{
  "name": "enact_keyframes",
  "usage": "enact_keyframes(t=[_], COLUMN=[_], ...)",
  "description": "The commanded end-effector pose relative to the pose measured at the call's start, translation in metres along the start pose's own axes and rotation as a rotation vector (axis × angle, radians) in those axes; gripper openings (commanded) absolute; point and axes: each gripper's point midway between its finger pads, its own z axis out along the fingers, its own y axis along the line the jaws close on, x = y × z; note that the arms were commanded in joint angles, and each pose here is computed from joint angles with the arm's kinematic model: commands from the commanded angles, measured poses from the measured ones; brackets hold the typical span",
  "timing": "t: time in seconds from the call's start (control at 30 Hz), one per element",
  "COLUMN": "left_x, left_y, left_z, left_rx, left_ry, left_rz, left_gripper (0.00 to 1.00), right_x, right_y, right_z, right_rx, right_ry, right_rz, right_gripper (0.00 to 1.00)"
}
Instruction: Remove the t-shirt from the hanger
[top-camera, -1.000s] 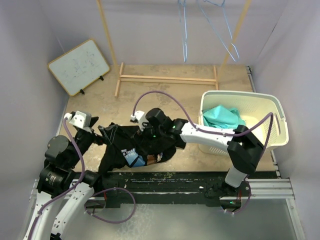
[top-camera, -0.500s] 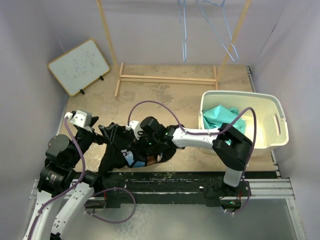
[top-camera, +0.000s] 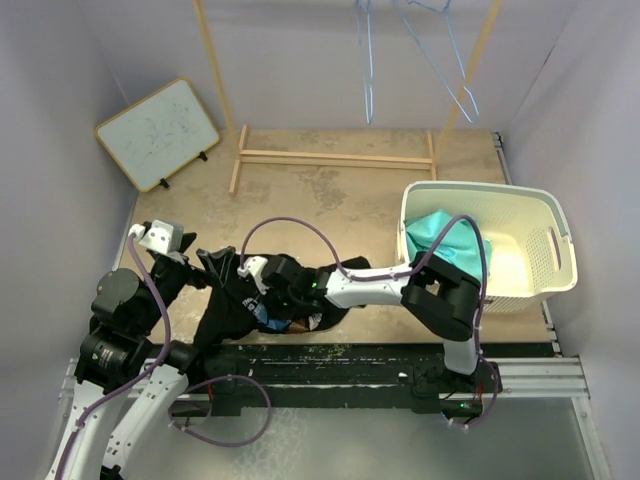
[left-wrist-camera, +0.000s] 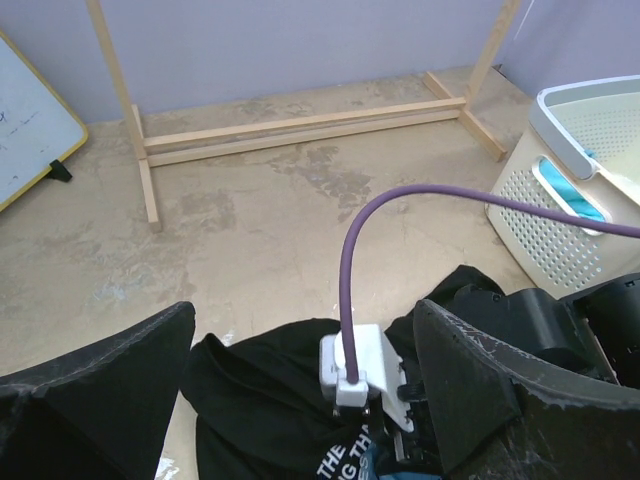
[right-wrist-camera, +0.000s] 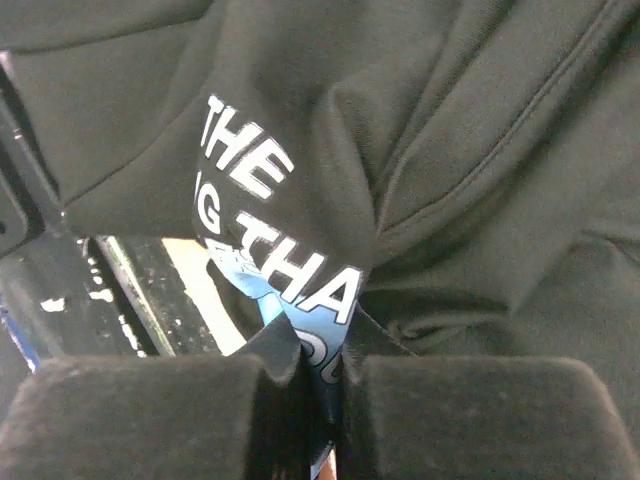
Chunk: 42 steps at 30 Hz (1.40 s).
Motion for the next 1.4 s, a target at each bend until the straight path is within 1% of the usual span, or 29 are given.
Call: enact_keyframes(t=[0.0, 0.1, 0.17, 0.27, 0.37, 0.43, 0.5, 0.63, 0.73, 0.8, 0.9, 1.03, 1.1, 1.27, 1.37], left_x=[-0.006, -0.006, -0.005, -0.005, -0.005, -0.005, -0.005, -0.004, -0.005, -0.005, -0.005, -0.006, -0.006, -0.006, -0.006], left_y=[0.001, 0.001, 0.001, 0.000, 0.000, -0.001, -0.002, -0.003, -0.004, -0.004, -0.005, -0.006, -0.007, -0.008, -0.008], left_z=[0.001, 0.001, 0.001, 0.001, 0.001, 0.001, 0.001, 0.002, 0.001, 0.001, 0.001, 0.001, 0.001, 0.000, -0.001], left_rx=[-0.008, -0.008, -0.009, -0.006, -0.002, 0.003, 0.009, 0.017, 0.018, 0.021, 0.026, 0.032, 0.035, 0.042, 0.043], left_ry=[-0.018, -0.018, -0.017, -0.011, -0.013, -0.014, -0.011, -0.009, -0.011, -0.013, -0.013, -0.015, -0.015, -0.014, -0.019], left_rz=[-0.005, -0.006, -0.006, -0.008, -0.008, -0.008, -0.009, -0.009, -0.007, -0.008, -0.008, -0.007, -0.007, -0.009, -0.010], left_gripper=[0.93, 0.93, 0.93, 0.93, 0.93, 0.93, 0.93, 0.93, 0.93, 0.93, 0.93, 0.93, 0.93, 0.93, 0.93], right_x=[-0.037, -0.080, -0.107, -0.129, -0.119, -0.110, -0.104, -0.082, -0.066, -0.056, -0.045, -0.034, -0.034, -0.036, -0.036], right_y=[-0.032, -0.049, -0.071, -0.124, -0.165, -0.178, -0.182, -0.178, -0.171, -0.167, -0.159, -0.156, -0.158, -0.176, -0.184], right_z=[-0.032, -0.095, -0.152, -0.254, -0.350, -0.407, -0.461, -0.543, -0.593, -0.620, -0.650, -0.672, -0.674, -0.653, -0.645], right_rx=[0.215, 0.306, 0.367, 0.456, 0.582, 0.711, 0.834, 1.053, 1.205, 1.302, 1.396, 1.506, 1.532, 1.567, 1.593], right_ry=[-0.109, -0.271, -0.388, -0.568, -0.683, -0.727, -0.770, -0.852, -0.921, -0.953, -1.001, -1.011, -1.001, -0.903, -0.867], right_rz=[0.097, 0.130, 0.191, 0.345, 0.438, 0.471, 0.502, 0.565, 0.601, 0.619, 0.635, 0.643, 0.630, 0.617, 0.604], right_gripper=[0.00, 0.00, 0.00, 0.00, 0.00, 0.00, 0.00, 0.00, 0.00, 0.00, 0.00, 0.00, 0.00, 0.00, 0.00])
